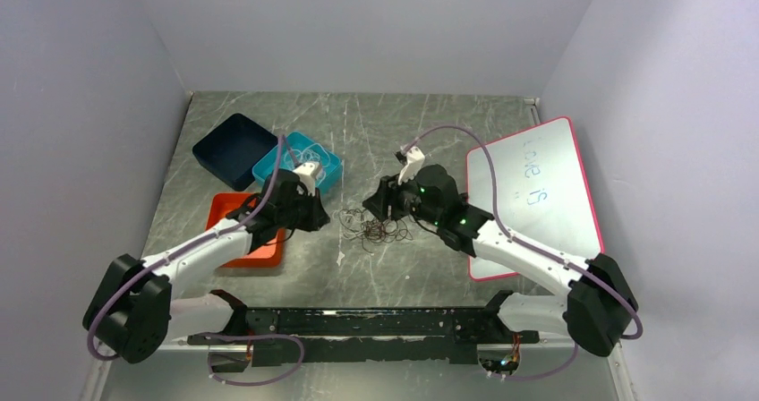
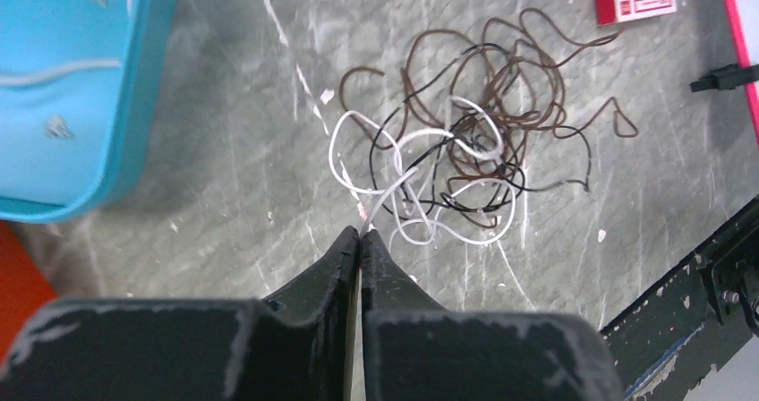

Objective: Untangle the cables

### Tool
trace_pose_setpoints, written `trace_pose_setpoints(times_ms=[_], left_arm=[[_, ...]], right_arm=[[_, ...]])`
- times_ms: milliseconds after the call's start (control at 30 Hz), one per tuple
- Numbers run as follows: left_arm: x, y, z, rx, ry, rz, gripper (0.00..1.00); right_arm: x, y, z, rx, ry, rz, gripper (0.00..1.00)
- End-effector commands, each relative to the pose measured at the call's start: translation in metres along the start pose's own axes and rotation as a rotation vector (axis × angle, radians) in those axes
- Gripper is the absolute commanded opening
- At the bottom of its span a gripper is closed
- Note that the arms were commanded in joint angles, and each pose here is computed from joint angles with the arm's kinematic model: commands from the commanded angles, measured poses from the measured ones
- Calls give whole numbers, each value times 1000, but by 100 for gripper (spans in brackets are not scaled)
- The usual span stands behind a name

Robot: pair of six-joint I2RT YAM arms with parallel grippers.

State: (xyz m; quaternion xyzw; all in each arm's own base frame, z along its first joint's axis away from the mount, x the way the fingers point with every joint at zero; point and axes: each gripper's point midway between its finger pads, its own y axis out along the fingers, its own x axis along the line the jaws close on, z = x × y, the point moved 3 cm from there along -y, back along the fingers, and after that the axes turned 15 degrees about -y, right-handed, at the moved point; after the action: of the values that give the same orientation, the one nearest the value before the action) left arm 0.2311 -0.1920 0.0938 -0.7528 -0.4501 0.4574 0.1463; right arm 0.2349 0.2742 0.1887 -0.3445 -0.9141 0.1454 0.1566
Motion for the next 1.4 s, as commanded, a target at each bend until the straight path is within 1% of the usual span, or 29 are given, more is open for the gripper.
trace_pose_setpoints(times_ms=[0,133,267,300,333,367,400,600,833,1000,1200,1300,1367], left_arm=[[-15,-19,-22,-15,124,-8,7],[-29,-32,-38,-24,185,-8,7],[-48,-39,-53,-10,239,-6,7],[-57,-41,-55,-10,257,16,7],[-63,-43,-58,-16,267,32,7],[-70,-45,-61,-27,278,49,7],[-77,-47,-65,-39,291,66,7],[-104,-54,-80,-54,341,114,7],[-135,-55,-87,-33,405,174,7],[-149,-55,-89,-25,437,196,7],[-163,-67,-88,-45,456,260,7],[-171,-75,-88,-63,474,319,7],[-175,-80,-86,-58,485,352,7]], right_arm=[[2,-9,-24,-194,-141,-35,55],[-9,-16,-33,-276,-251,35,62],[-11,-24,-46,-321,-353,54,64],[-11,-26,-49,-348,-378,51,71],[-10,-29,-51,-369,-409,46,73],[-8,-32,-53,-400,-436,41,80],[-7,-35,-56,-422,-465,35,81],[12,-48,-63,-502,-622,-76,83],[29,-39,-70,-502,-728,-196,84],[27,-22,-72,-479,-765,-197,84],[12,-2,-72,-453,-793,-121,83],[13,5,-74,-469,-780,-123,80],[18,8,-76,-482,-765,-153,75]])
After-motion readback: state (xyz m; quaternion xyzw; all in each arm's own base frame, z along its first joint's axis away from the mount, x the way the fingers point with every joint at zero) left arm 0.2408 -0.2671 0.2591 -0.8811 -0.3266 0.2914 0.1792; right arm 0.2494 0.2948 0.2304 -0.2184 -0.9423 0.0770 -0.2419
